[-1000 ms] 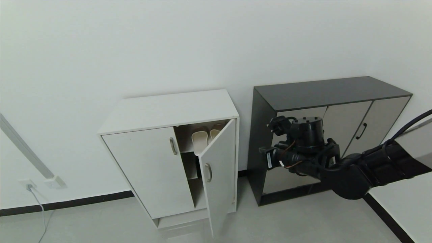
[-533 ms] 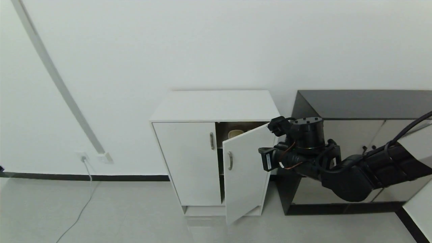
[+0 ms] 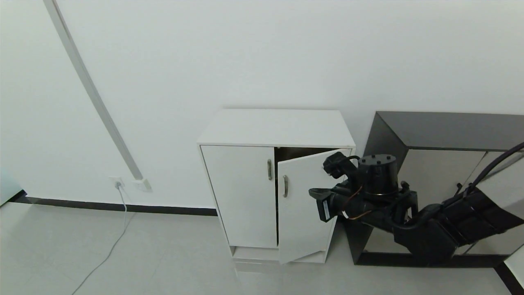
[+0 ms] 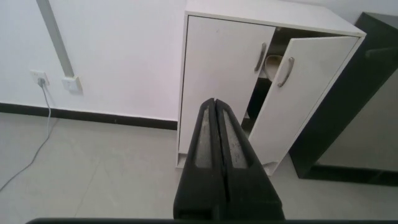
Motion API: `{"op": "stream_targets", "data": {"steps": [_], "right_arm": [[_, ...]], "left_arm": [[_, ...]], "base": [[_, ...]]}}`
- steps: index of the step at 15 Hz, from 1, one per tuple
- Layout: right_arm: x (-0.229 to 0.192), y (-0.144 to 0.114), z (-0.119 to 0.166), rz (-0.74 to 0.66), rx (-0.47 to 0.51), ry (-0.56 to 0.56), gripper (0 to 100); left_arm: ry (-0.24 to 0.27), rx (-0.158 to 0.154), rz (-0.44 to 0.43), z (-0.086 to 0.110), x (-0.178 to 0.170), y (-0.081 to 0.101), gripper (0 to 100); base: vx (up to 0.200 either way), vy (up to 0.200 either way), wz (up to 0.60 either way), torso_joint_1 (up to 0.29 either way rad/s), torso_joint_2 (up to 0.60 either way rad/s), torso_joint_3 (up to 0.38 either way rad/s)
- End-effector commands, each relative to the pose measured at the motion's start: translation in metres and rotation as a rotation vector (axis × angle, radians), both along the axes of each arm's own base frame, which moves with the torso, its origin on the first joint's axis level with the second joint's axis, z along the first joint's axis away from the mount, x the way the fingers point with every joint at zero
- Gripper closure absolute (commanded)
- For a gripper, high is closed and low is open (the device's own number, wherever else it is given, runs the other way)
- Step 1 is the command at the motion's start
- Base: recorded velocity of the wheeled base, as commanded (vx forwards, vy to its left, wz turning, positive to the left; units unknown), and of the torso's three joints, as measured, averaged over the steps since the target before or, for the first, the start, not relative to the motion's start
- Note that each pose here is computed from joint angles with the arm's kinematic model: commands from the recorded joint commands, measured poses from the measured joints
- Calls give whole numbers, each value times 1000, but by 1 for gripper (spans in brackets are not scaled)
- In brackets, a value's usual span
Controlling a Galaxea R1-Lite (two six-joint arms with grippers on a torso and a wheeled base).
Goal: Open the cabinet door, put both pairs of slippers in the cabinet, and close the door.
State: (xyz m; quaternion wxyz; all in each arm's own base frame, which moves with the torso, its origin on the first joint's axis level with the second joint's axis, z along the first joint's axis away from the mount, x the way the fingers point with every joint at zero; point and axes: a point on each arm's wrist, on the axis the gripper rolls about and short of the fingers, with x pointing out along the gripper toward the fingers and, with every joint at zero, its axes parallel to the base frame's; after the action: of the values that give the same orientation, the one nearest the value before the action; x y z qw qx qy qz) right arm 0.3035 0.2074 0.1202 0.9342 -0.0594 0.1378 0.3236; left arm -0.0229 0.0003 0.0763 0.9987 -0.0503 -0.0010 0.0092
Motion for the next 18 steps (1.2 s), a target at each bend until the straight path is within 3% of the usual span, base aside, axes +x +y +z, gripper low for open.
{"op": "stream_targets", "data": {"steps": [1, 6, 18], "right_arm": [[-11, -8, -20, 49, -29, 29, 100], [-30, -26, -42, 169, -18, 63, 100], [-41, -32, -52, 170, -30, 68, 100]], "left_arm": [[0, -1, 1, 0, 0, 0, 100], [0, 1, 1, 0, 0, 0, 100], [0, 2, 1, 0, 0, 0, 100]], "base": [[0, 0, 0, 0, 0, 0], [0, 0, 0, 0, 0, 0], [200, 0, 0, 4, 1, 0]]}}
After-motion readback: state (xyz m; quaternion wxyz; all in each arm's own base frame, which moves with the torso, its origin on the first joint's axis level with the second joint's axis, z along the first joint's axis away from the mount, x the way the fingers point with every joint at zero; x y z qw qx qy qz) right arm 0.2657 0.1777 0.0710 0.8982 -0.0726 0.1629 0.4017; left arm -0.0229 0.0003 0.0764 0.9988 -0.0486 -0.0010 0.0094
